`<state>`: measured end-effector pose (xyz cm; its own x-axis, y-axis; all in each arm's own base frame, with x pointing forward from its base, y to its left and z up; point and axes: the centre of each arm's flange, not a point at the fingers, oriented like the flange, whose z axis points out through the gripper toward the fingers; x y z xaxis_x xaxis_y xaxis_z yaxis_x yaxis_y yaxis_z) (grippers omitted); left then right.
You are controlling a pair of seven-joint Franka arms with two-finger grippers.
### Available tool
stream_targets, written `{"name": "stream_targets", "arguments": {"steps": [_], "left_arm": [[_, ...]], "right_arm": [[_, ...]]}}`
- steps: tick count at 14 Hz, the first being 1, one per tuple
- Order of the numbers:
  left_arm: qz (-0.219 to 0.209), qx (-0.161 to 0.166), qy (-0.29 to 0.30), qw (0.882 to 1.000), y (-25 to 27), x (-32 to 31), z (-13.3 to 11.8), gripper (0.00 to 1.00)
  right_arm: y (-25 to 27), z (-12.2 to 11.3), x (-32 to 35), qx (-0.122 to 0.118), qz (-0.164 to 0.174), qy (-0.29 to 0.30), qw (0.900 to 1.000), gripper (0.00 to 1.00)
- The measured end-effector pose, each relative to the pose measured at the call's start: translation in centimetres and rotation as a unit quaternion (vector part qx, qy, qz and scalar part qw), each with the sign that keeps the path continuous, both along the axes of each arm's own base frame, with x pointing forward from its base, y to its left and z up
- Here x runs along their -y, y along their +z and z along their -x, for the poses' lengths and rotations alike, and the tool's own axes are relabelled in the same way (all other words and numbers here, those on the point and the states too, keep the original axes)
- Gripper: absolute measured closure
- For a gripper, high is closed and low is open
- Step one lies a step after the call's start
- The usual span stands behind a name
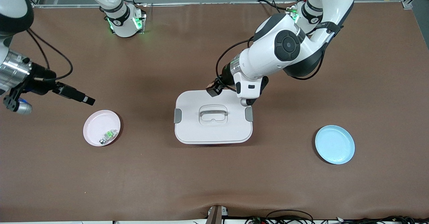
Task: Transfer orange switch to right arm and place
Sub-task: 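Carry the switch over the white box while the right gripper rises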
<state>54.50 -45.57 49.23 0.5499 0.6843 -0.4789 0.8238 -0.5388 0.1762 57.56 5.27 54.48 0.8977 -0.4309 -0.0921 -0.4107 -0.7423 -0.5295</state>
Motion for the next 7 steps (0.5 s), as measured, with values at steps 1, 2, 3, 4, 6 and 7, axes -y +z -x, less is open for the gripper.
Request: {"name": "stream_targets", "arguments": {"steps": [1, 2, 3, 4, 6, 7], "left_arm": [[0.001, -0.005, 0.009, 1.0, 0.3, 0.6, 0.4, 0.27], [0.001, -0.011, 0.016, 1.0, 0.5, 1.2, 0.8, 0.27], [0.001, -0.017, 0.022, 1.0, 0.5, 2.0, 1.3, 0.27], [0.003, -0.022, 0.029, 0.999, 0.5, 2.7, 1.6, 0.27], [0.008, -0.027, 0.038, 0.999, 0.3, 3.7, 1.9, 0.27], [0.009, -0.028, 0.039, 0.999, 0.2, 3.9, 1.9, 0.27]], "right_arm": [[-0.2, 1.5, -1.3, 0.01, -0.012, -0.015, 1.0, 0.0], [-0.2, 2.9, -2.7, 0.016, -0.02, -0.028, 0.999, 0.0], [0.2, 4.1, -4.4, 0.02, -0.026, -0.041, 0.999, 0.0], [0.9, 5.0, -6.3, 0.028, -0.033, -0.053, 0.998, 0.0], [2.4, 6.4, -10.6, 0.052, -0.049, -0.076, 0.995, 0.0], [2.8, 7.1, -13.0, 0.066, -0.058, -0.081, 0.993, 0.0]]}}
